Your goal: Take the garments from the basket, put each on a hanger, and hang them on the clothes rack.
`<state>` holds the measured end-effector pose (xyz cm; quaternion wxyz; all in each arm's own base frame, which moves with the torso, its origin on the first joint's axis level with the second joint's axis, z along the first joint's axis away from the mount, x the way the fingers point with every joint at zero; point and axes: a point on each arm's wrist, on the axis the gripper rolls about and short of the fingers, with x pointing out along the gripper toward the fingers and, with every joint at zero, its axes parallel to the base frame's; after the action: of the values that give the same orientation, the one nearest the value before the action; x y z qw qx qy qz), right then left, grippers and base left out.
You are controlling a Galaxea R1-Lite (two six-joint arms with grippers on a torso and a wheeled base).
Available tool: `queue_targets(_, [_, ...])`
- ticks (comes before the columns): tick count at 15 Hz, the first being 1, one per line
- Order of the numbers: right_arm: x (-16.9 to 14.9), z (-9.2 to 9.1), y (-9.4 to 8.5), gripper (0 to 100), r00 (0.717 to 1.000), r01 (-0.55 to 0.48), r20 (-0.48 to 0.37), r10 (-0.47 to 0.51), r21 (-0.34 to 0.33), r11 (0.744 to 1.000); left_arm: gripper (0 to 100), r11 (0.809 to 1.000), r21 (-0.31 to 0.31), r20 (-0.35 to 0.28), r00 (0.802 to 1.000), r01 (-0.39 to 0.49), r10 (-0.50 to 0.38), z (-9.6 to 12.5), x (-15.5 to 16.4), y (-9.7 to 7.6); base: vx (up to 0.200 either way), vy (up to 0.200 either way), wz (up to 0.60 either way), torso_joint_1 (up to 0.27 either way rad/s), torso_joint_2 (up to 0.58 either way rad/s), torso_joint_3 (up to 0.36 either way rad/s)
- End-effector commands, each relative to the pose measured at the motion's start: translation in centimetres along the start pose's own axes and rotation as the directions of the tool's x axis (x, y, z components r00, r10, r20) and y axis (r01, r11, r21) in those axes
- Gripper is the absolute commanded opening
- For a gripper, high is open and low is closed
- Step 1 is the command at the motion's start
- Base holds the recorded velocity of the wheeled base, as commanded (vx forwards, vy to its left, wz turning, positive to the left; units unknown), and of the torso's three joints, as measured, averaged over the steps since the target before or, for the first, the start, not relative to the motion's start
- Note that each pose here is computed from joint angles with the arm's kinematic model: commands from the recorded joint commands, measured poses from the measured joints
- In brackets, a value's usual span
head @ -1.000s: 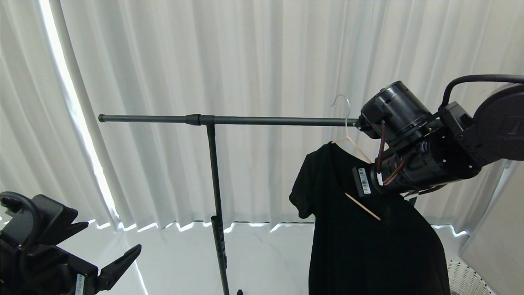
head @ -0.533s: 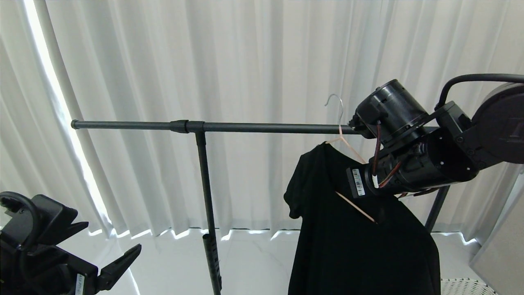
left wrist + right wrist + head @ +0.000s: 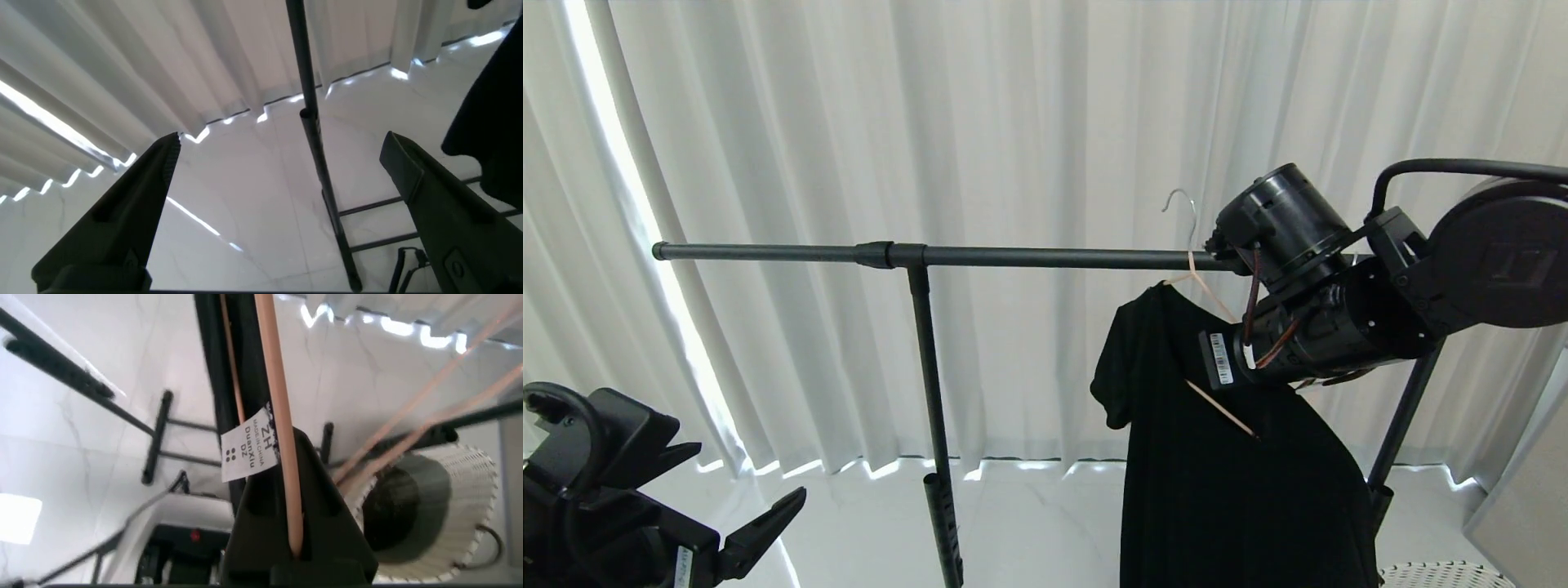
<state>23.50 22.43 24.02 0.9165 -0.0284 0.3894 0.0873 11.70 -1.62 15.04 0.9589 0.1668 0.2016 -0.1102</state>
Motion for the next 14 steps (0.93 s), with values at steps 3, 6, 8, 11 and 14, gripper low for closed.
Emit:
queue_targets(3, [2.8, 1.1, 0.5, 0, 1.0, 0.011, -0.02, -0.011, 0.007, 1.0, 100, 1.0, 0.011, 0.018, 1.0, 0.017, -0.017, 0.2, -0.2, -0.2, 0.0, 0.0, 0.0, 0.0, 0.0, 0.0])
queue_targets(6, [4.6, 1.0, 0.5, 0, 0.998, 0.035, -0.044, -0.035, 0.002, 0.999, 100, 1.0, 0.01, 0.024, 1.0, 0.019, -0.019, 0.2, -0.3, -0.3, 0.0, 0.0, 0.0, 0.0, 0.0, 0.0])
queue_targets(8, [5.6, 0.9, 0.6, 0, 0.997, 0.038, -0.06, -0.038, 0.002, 0.999, 100, 1.0, 0.008, 0.022, 1.0, 0.02, -0.02, 0.2, -0.3, -0.3, 0.0, 0.0, 0.0, 0.0, 0.0, 0.0])
queue_targets(11, [6.7, 1.0, 0.4, 0, 0.997, 0.043, -0.057, -0.042, 0.014, 0.999, 100, 1.0, 0.01, 0.021, 0.999, 0.025, -0.025, 0.2, -0.2, -0.3, 0.0, 0.0, 0.0, 0.0, 0.0, 0.0])
queue_targets(14, [7.3, 1.1, 0.1, 0, 0.996, 0.055, -0.064, -0.054, 0.008, 0.998, 100, 0.999, 0.015, 0.021, 0.999, 0.041, -0.041, 0.2, -0.1, -0.5, 0.0, 0.0, 0.0, 0.0, 0.0, 0.0])
